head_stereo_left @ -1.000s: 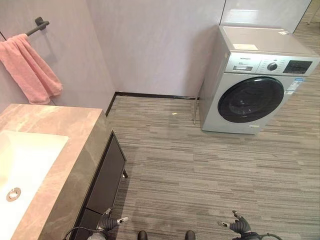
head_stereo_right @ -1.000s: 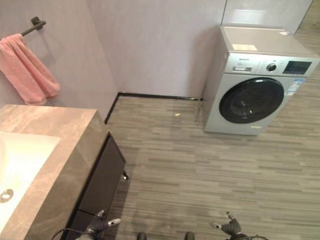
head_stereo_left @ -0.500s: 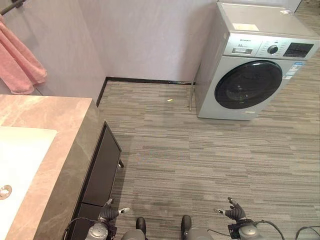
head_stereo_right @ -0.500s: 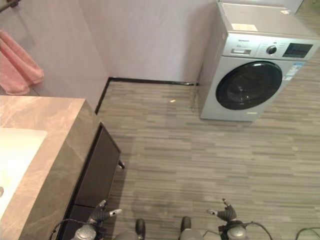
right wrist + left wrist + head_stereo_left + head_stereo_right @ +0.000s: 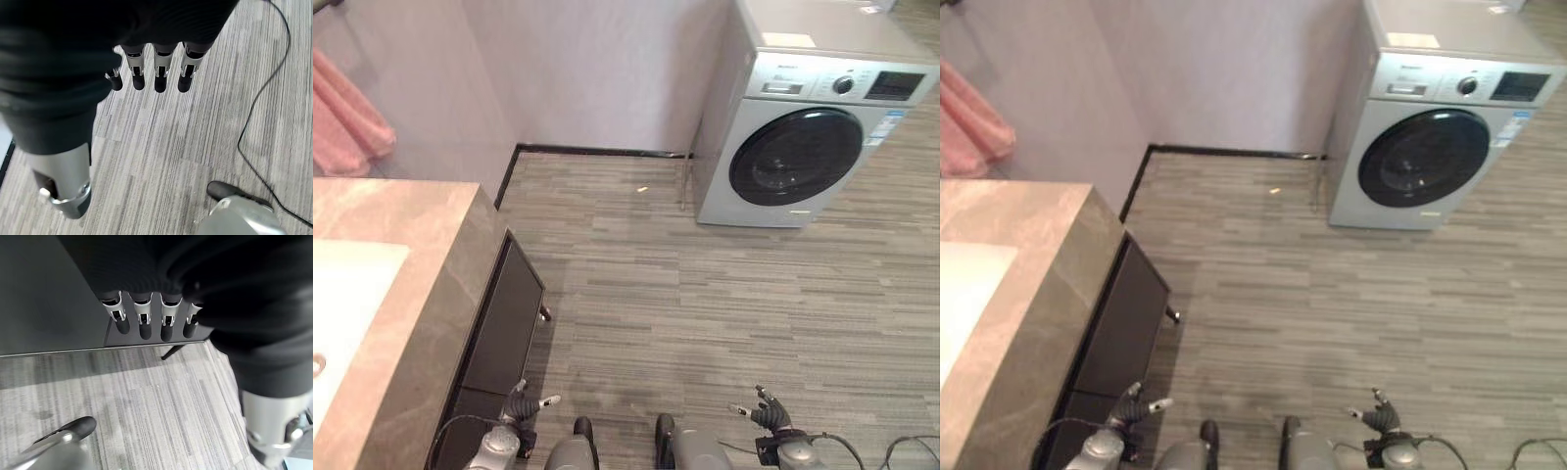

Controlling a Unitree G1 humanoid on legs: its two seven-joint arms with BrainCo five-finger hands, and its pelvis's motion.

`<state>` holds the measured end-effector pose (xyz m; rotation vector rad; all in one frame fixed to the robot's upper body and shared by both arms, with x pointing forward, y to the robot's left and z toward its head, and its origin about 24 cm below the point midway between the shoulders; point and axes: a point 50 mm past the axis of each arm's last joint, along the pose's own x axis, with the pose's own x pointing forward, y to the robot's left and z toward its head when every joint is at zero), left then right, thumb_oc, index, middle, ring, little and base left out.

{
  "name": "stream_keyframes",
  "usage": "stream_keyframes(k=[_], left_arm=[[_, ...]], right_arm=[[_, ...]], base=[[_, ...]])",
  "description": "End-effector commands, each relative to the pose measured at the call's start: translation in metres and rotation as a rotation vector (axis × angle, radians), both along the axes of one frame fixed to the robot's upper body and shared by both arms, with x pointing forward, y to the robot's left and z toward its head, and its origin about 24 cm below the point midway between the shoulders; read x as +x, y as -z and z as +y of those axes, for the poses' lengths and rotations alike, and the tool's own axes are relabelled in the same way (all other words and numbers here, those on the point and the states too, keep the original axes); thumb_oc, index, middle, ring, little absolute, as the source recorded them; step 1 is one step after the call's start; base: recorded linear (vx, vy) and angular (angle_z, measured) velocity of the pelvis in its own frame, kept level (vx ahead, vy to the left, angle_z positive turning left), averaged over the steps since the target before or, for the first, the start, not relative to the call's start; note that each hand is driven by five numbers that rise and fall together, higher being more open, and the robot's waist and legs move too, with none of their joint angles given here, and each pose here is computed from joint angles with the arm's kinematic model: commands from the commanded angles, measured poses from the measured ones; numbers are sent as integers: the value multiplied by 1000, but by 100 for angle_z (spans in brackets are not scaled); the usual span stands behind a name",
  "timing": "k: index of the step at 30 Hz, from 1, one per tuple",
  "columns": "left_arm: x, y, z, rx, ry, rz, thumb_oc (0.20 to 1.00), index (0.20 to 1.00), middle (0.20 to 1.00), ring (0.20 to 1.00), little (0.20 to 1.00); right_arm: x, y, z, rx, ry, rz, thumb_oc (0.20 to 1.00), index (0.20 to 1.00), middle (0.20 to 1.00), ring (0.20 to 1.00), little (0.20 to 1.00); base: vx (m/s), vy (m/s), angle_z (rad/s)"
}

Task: Put brush and paste in cup on sink, flatten towel.

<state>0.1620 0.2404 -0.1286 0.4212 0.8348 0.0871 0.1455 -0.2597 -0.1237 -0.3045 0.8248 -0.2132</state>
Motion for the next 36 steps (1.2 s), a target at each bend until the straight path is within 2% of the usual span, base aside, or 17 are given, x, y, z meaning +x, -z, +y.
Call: stream_keyframes(k=[1, 7, 10, 16, 21, 26, 31, 36], left_arm=[[-3, -3, 13, 31, -64, -21, 1000, 1000, 1000, 1000, 1000], [-10, 0, 9, 34, -74, -21, 1000, 1000, 1000, 1000, 1000], [-15, 3, 8, 23, -91, -12, 1000, 1000, 1000, 1000, 1000], [-9, 0, 3, 36, -2, -23, 1000, 1000, 1000, 1000, 1000], [12, -11, 2, 66, 82, -80, 1000, 1000, 1000, 1000, 1000], [11, -11, 8, 88, 75, -61, 1000, 1000, 1000, 1000, 1000], [5, -8, 16, 104, 43, -35, 1000, 1000, 1000, 1000, 1000], [-1, -3, 11, 84, 58, -1, 1000, 1000, 1000, 1000, 1000]], right_arm=[[8, -13, -17, -78, 16, -68, 1000, 1000, 1000, 1000, 1000], [12, -12, -15, -124, -39, -41, 1000, 1000, 1000, 1000, 1000], [16, -8, -2, -94, -60, -38, 1000, 1000, 1000, 1000, 1000], [28, -13, 8, -75, -100, -79, 1000, 1000, 1000, 1000, 1000], [44, -24, 19, -62, -144, -168, 1000, 1000, 1000, 1000, 1000], [50, -29, 25, -55, -174, -199, 1000, 1000, 1000, 1000, 1000], [42, -26, 22, -59, -170, -179, 1000, 1000, 1000, 1000, 1000], [25, -21, 10, -75, -172, -131, 1000, 1000, 1000, 1000, 1000]], base=[[213, 53, 20], [288, 115, -24], [410, 303, -62], [228, 205, -41], [222, 198, 3], [339, 33, 11], [437, -137, 29], [376, -197, 64]])
